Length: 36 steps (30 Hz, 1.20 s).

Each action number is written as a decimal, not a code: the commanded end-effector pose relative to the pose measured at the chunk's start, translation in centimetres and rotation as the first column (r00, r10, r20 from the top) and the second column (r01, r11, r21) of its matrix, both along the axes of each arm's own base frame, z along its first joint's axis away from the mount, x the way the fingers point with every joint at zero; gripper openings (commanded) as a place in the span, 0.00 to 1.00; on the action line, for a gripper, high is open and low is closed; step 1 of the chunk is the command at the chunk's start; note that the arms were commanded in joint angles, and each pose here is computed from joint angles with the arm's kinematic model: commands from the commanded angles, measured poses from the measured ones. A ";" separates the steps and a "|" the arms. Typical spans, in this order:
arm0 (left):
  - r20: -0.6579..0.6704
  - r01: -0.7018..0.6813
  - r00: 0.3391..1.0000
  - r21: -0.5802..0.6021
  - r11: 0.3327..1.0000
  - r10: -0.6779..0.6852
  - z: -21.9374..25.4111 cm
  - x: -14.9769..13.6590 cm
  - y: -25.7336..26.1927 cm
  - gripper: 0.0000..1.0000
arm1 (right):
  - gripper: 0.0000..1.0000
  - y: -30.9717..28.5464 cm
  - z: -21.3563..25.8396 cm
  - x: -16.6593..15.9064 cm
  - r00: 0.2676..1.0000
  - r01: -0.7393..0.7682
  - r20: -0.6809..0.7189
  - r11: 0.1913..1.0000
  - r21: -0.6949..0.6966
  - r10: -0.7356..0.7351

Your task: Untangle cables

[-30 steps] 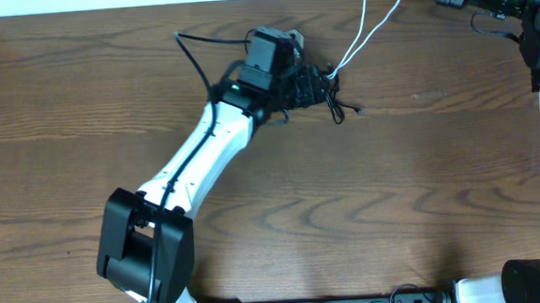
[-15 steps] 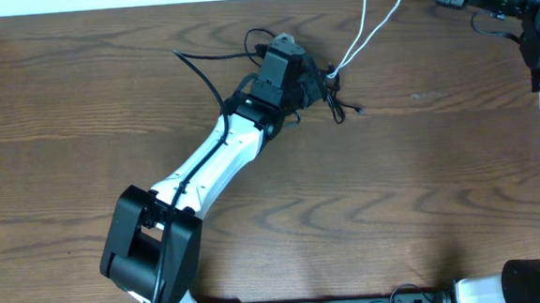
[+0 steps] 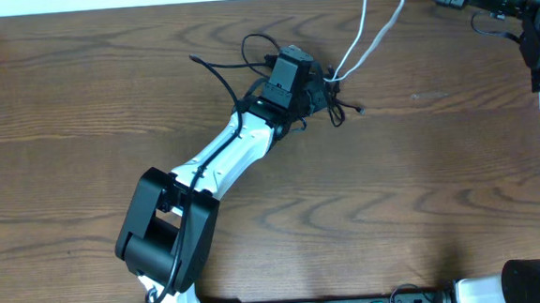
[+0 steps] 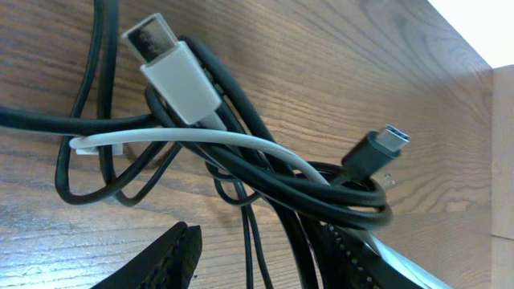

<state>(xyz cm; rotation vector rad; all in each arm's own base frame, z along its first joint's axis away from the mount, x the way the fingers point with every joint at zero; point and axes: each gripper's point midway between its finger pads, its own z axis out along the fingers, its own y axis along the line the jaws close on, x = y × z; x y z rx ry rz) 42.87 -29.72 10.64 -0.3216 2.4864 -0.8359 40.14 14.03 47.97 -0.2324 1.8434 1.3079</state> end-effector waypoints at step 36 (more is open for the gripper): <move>-0.043 0.468 0.879 0.270 0.841 -0.475 2.2 -6.4 6.6 0.07 | 0.14 -7.1 -0.8 -2.0 0.986 0.164 0.001 0.982 -0.098 -0.165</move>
